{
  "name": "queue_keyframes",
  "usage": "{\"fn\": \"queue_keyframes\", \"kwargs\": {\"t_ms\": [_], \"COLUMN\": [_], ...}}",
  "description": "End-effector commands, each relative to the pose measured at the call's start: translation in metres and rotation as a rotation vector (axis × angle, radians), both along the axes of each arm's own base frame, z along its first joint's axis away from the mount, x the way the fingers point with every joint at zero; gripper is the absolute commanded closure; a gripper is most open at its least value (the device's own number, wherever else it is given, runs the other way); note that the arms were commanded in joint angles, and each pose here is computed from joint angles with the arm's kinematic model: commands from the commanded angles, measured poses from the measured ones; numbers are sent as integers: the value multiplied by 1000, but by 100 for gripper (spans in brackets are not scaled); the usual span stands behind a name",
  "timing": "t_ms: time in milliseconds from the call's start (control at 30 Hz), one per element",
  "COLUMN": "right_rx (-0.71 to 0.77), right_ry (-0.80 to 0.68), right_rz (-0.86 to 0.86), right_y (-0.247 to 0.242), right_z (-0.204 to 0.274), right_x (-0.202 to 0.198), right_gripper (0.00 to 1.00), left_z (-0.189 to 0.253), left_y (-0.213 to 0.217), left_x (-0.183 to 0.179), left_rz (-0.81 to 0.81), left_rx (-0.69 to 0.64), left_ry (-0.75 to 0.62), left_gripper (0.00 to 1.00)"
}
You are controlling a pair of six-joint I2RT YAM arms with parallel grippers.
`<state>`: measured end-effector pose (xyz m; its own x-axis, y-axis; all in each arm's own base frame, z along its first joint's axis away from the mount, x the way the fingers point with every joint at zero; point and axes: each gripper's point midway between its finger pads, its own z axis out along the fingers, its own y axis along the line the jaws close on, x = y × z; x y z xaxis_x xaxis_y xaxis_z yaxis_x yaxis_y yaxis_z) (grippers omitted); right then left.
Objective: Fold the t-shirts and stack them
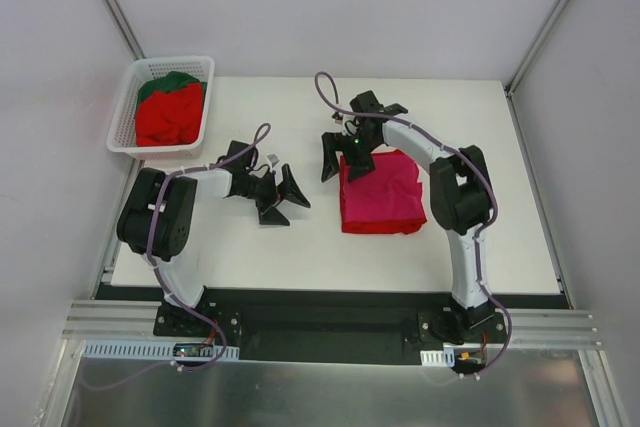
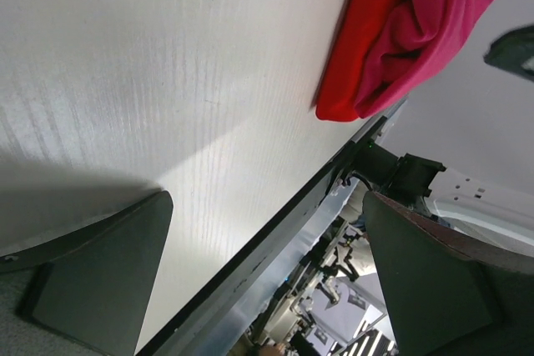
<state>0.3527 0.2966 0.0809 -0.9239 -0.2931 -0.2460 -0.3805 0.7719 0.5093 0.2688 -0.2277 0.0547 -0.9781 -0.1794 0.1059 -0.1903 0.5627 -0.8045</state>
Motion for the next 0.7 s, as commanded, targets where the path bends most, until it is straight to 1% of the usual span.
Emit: {"fn": "queue_keyframes", "kwargs": {"t_ms": [0,167,333,433,667], "right_rx": [37,52,64,77,110], "right_ry": [30,68,37,21,-71], "right_rz": [1,-1,-11,-43,-119], "right_y": [10,16,15,8,-25], "right_z": [-23,-42,-29,-10,62], "right_x": [1,-1,5,11,21], "right_gripper": [4,4,4,4,4], "left_z": [10,12,10,11,18], "left_y": [3,6,7,5,-1], "left_x": [-12,-22,-25,-21,-8], "left_rz": [-35,-41,-49,-52,-61], "left_rx": [-14,-13,-5,-13,-34], "left_ry": [-37,-37,-34,-33,-44], "left_gripper": [1,1,1,1,1]}}
